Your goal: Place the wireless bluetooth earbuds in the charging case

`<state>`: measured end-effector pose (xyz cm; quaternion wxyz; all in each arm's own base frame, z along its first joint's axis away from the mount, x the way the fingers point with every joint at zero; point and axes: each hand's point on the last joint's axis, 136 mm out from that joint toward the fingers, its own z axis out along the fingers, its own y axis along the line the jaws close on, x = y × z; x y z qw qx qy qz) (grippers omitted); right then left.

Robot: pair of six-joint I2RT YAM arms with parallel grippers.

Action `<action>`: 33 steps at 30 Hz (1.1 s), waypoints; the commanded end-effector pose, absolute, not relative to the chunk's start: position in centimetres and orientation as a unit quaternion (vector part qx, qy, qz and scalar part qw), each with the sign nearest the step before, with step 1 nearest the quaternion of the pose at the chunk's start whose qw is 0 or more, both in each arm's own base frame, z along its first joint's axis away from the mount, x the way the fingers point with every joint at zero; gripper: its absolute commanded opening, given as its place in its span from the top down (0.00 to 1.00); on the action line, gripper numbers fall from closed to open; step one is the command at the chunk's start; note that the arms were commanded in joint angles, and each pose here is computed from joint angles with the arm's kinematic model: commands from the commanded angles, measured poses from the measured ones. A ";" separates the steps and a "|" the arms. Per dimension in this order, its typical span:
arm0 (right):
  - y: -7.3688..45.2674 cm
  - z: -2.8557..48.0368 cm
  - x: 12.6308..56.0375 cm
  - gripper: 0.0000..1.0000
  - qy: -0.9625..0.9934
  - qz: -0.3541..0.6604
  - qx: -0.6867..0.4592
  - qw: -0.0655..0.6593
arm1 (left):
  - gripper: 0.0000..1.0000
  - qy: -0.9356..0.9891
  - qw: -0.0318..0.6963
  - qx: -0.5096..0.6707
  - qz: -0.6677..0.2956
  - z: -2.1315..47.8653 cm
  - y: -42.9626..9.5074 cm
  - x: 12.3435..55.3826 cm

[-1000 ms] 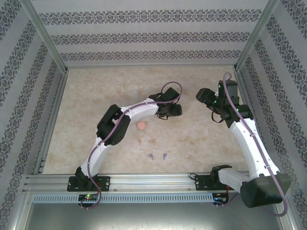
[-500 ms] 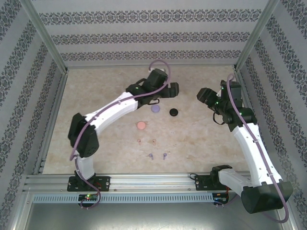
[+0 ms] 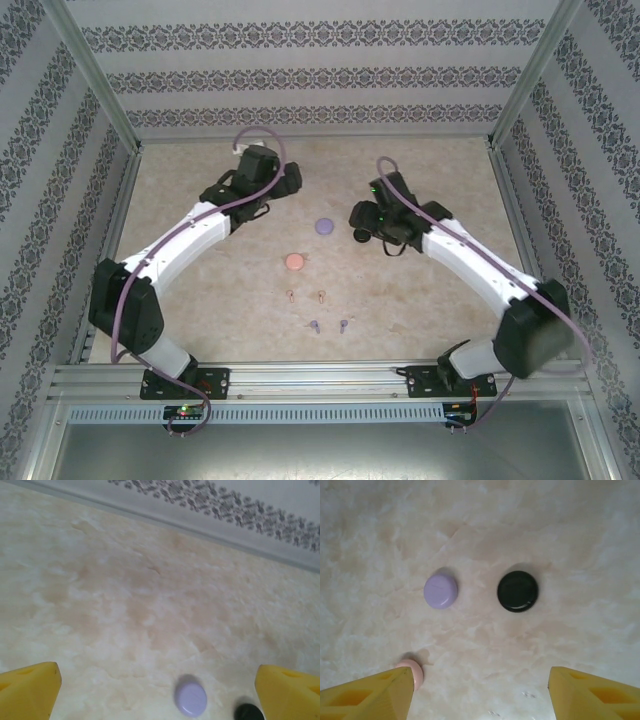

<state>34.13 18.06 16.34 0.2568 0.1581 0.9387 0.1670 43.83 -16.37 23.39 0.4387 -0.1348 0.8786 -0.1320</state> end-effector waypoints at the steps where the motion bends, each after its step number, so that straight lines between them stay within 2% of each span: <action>1: 19.9 16.4 36.2 0.28 0.934 0.160 0.195 0.253 | 0.01 0.857 0.450 -0.186 -0.171 24.2 -13.6 44.3; 12: 25.7 11.0 40.2 0.29 0.949 0.110 0.242 0.171 | 0.01 0.809 0.442 -0.308 -0.236 21.5 -6.8 44.7; 24: 27.7 7.8 42.1 0.29 0.960 0.037 0.231 0.152 | 0.01 0.811 0.390 -0.291 -0.324 20.3 -8.2 45.5; 33: 27.4 5.2 42.5 0.29 0.961 0.027 0.240 0.132 | 0.00 0.812 0.397 -0.265 -0.337 21.0 -8.7 45.6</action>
